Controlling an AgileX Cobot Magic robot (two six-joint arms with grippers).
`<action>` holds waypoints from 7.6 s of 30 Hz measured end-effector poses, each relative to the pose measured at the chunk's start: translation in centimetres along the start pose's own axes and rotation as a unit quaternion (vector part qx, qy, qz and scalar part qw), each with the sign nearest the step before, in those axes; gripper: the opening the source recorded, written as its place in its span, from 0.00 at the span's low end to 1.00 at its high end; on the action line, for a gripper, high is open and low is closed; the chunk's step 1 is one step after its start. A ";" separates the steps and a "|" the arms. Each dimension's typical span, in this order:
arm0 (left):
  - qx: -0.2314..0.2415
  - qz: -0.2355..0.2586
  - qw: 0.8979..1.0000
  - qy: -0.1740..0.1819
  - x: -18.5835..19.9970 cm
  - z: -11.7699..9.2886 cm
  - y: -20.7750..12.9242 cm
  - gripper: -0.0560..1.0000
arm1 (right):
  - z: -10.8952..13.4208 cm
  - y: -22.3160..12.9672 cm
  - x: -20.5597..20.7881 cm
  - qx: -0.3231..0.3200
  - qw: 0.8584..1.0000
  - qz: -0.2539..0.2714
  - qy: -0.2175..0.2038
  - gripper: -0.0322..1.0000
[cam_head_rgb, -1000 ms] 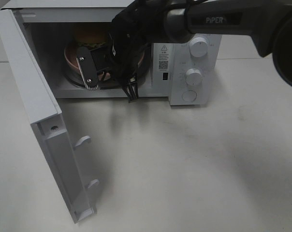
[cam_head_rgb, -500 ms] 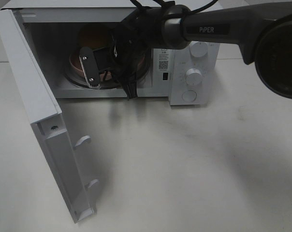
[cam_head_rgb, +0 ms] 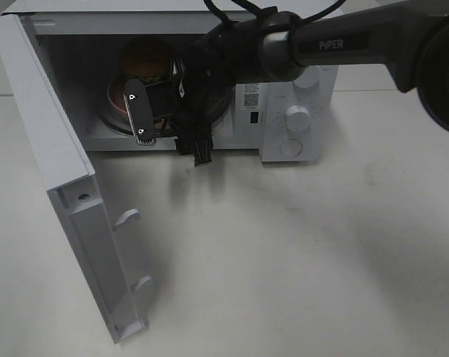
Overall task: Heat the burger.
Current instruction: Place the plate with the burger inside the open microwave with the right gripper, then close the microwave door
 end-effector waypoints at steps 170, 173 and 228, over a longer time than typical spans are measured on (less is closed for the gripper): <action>0.000 0.000 1.000 0.000 0.0 0.0 0.0 0.99 | 31.8 -7.9 42.2 -0.726 0.641 0.052 -0.244 0.76; 0.000 0.000 1.000 0.000 0.0 0.0 0.0 0.99 | 31.8 -7.9 42.2 -0.726 0.641 0.052 -0.244 0.76; -0.013 -0.046 0.999 0.019 -12.4 0.2 6.8 0.05 | 31.8 -7.9 42.2 -0.726 0.641 0.052 -0.244 0.76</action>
Point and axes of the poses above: a point on each arm's last joint axis where the gripper is mounted, x pointing back along that axis away from the gripper, z along the wrist's bending axis when the last joint is at zero, y = z × x, the point moved 4 cm from there along -x, pointing out along that axis toward the gripper, and after that the axes turned 12 degrees about x, right-handed, at the moved point
